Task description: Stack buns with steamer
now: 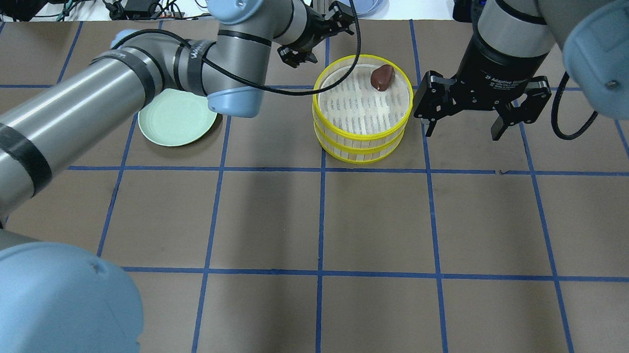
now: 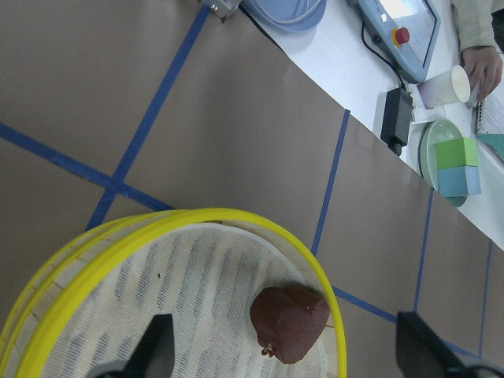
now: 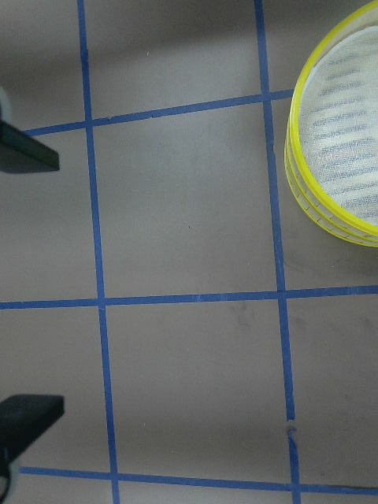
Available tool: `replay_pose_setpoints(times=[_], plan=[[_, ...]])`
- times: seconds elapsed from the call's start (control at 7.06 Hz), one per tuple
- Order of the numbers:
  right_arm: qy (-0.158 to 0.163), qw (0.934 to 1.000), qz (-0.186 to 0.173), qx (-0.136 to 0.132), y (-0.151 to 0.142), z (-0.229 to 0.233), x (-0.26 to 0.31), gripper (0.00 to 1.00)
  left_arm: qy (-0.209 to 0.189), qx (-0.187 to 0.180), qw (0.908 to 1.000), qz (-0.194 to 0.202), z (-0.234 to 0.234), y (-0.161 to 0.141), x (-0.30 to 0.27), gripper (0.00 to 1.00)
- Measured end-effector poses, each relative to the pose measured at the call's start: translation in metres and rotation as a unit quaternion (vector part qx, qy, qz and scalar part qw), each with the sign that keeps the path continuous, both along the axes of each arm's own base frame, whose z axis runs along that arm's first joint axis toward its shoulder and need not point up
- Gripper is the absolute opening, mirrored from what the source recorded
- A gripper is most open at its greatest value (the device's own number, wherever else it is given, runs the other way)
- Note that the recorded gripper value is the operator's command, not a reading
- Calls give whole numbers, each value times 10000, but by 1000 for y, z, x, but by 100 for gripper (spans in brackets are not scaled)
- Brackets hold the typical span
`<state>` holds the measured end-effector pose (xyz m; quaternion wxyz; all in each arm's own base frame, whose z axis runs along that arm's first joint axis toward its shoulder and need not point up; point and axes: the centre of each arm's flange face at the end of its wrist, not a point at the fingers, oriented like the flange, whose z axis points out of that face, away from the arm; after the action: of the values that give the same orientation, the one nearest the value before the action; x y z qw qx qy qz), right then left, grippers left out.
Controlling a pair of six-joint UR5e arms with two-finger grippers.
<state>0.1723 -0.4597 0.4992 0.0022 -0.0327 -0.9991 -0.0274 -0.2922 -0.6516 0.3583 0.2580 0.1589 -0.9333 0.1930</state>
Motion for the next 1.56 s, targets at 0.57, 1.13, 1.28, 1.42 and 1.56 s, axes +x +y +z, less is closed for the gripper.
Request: replay_pose_setpoints(times=[0.57,1.13,1.28,1.42,1.56], plan=[[-18,10000,-31,-42,1,2,0,100,-1131,536,9853,-1164,67,20,144,100],[23,10000,-35,-73,0,3,-1,100,-2203,992,9429,-2291,129,99,183,100],[19,10000,-32,-74,-1,3,0,100,-2248,1000,9408,-2331,141,115,183,100],[18,9999,-17,-103,-2,2,0,100,-2349,1135,9363,-2351,144,131,185,100],[17,9998,1,-182,-5,3,0,100,-2486,1315,9301,-2363,139,145,187,100]])
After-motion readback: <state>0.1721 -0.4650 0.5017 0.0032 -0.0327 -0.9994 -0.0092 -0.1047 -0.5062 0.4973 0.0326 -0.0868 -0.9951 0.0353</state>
